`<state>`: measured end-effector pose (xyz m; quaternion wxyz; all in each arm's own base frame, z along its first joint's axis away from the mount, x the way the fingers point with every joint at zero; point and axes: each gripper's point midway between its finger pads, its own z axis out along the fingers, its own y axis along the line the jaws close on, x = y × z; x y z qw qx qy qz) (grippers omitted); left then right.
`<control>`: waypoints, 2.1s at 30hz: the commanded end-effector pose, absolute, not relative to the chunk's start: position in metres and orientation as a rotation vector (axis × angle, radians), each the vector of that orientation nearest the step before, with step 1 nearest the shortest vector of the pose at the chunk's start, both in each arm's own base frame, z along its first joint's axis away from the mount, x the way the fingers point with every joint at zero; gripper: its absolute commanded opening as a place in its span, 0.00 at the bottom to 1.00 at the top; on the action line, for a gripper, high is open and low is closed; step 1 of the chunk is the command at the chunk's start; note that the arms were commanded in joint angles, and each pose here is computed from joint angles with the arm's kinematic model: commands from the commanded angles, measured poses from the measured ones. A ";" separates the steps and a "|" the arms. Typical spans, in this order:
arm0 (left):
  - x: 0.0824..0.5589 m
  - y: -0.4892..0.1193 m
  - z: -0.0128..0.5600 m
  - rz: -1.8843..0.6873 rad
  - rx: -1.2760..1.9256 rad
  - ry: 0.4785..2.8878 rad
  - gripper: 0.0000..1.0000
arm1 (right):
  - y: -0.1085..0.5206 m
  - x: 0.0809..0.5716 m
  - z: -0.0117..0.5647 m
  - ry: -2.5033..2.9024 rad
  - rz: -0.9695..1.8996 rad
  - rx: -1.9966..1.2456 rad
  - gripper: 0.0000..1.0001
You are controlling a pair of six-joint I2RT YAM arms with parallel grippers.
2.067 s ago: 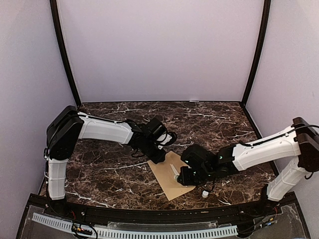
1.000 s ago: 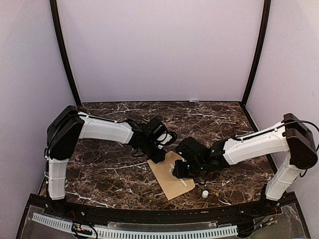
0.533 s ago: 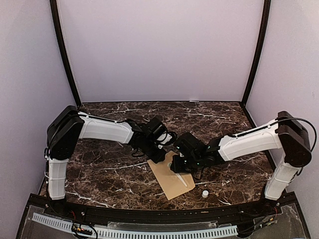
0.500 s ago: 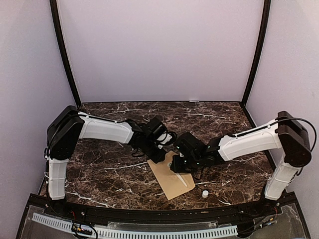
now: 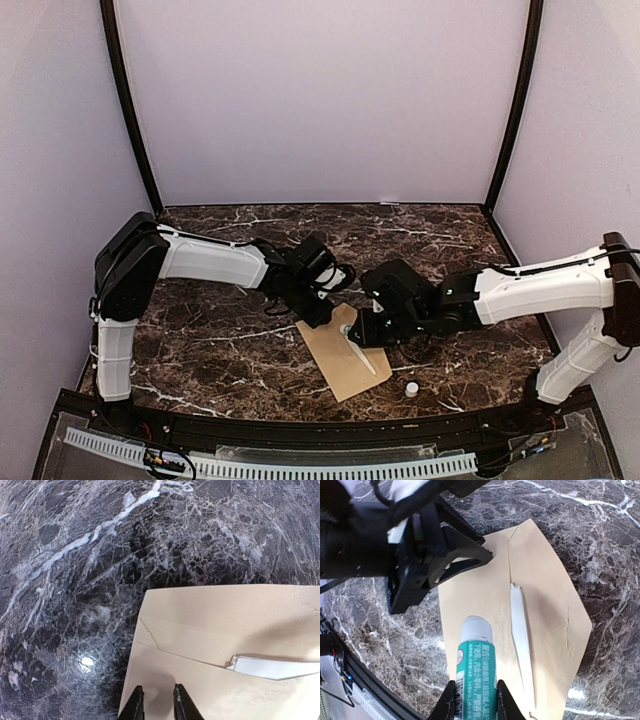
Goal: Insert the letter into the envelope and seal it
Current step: Paint the envelope at the center of the board.
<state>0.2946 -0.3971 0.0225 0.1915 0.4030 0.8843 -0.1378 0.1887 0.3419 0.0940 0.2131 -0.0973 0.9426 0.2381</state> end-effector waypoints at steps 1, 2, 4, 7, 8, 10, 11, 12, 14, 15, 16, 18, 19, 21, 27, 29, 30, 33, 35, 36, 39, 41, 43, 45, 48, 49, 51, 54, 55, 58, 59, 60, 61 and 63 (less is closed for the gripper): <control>0.276 -0.380 -0.009 -0.331 1.193 2.596 0.21 | 0.327 0.165 0.090 2.649 0.649 -0.250 0.00; 0.276 -0.380 -0.009 -0.331 1.193 2.596 0.21 | 0.326 0.160 0.087 2.657 0.649 -0.246 0.00; 0.276 -0.380 -0.009 -0.333 1.194 2.597 0.21 | 0.323 0.151 0.080 2.678 0.642 -0.245 0.00; 0.275 -0.380 -0.009 -0.333 1.196 2.598 0.21 | 0.323 0.143 0.071 2.698 0.643 -0.246 0.00; 0.275 -0.380 -0.009 -0.334 1.197 2.596 0.21 | 0.324 0.141 0.068 2.703 0.645 -0.248 0.00; 0.275 -0.380 -0.009 -0.334 1.195 2.598 0.21 | 0.326 0.141 0.065 2.707 0.637 -0.253 0.00; 0.275 -0.380 -0.009 -0.333 1.197 2.599 0.21 | 0.327 0.142 0.065 2.705 0.629 -0.254 0.00; 0.275 -0.380 -0.008 -0.334 1.196 2.599 0.21 | 0.327 0.143 0.064 2.707 0.621 -0.250 0.00; 0.275 -0.380 -0.008 -0.333 1.196 2.600 0.21 | 0.329 0.145 0.063 2.706 0.606 -0.252 0.00; 0.275 -0.380 -0.008 -0.333 1.197 2.600 0.21 | 0.329 0.146 0.062 2.707 0.599 -0.253 0.00; 0.275 -0.380 -0.008 -0.333 1.198 2.599 0.21 | 0.329 0.146 0.061 2.708 0.589 -0.255 0.00; 0.275 -0.380 -0.008 -0.333 1.198 2.598 0.21 | 0.327 0.148 0.058 2.715 0.555 -0.251 0.00; 0.275 -0.380 -0.008 -0.333 1.197 2.599 0.21 | 0.326 0.148 0.056 2.717 0.540 -0.250 0.00; 0.275 -0.380 -0.008 -0.333 1.199 2.600 0.21 | 0.325 0.149 0.055 2.716 0.531 -0.247 0.00; 0.275 -0.380 -0.008 -0.338 1.200 2.601 0.21 | 0.326 0.153 0.053 2.713 0.525 -0.247 0.00; 0.275 -0.381 -0.008 -0.339 1.201 2.599 0.21 | 0.326 0.153 0.051 2.715 0.521 -0.250 0.00; 0.275 -0.380 -0.007 -0.340 1.199 2.600 0.21 | 0.326 0.154 0.050 2.717 0.517 -0.250 0.00; 0.275 -0.381 -0.008 -0.340 1.200 2.599 0.20 | 0.325 0.155 0.046 2.725 0.504 -0.253 0.00; 0.275 -0.381 -0.008 -0.340 1.203 2.599 0.20 | 0.324 0.155 0.044 2.728 0.498 -0.253 0.00; 0.274 -0.381 -0.008 -0.340 1.203 2.599 0.20 | 0.324 0.155 0.043 2.730 0.494 -0.252 0.00; 0.274 -0.381 -0.008 -0.343 1.203 2.600 0.20 | 0.323 0.157 0.040 2.733 0.489 -0.246 0.00; 0.274 -0.381 -0.007 -0.347 1.204 2.600 0.20 | 0.323 0.160 0.039 2.732 0.488 -0.242 0.00; 0.274 -0.382 -0.007 -0.350 1.204 2.601 0.20 | 0.323 0.162 0.037 2.732 0.486 -0.241 0.00; 0.274 -0.382 -0.006 -0.354 1.205 2.600 0.20 | 0.324 0.165 0.036 2.731 0.488 -0.239 0.00; 0.273 -0.382 -0.007 -0.355 1.207 2.601 0.20 | 0.326 0.169 0.033 2.729 0.487 -0.238 0.00; 0.273 -0.382 -0.007 -0.357 1.208 2.601 0.20 | 0.327 0.171 0.033 2.728 0.487 -0.238 0.00; 0.273 -0.382 -0.007 -0.358 1.207 2.601 0.20 | 0.327 0.174 0.032 2.726 0.482 -0.238 0.00; 0.272 -0.383 -0.007 -0.364 1.207 2.603 0.20 | 0.328 0.180 0.031 2.726 0.473 -0.235 0.00; 0.273 -0.383 -0.007 -0.364 1.207 2.603 0.20 | 0.327 0.182 0.030 2.728 0.466 -0.228 0.00; 0.273 -0.383 -0.007 -0.366 1.206 2.604 0.20 | 0.326 0.189 0.027 2.728 0.457 -0.217 0.00; 0.272 -0.383 -0.007 -0.367 1.207 2.603 0.20 | 0.326 0.190 0.027 2.726 0.454 -0.215 0.00; 0.272 -0.383 -0.007 -0.366 1.207 2.604 0.20 | 0.327 0.193 0.027 2.723 0.454 -0.213 0.00; 0.272 -0.383 -0.007 -0.367 1.208 2.603 0.20 | 0.327 0.195 0.026 2.721 0.455 -0.213 0.00; 0.272 -0.383 -0.007 -0.371 1.207 2.603 0.20 | 0.329 0.199 0.027 2.716 0.460 -0.216 0.00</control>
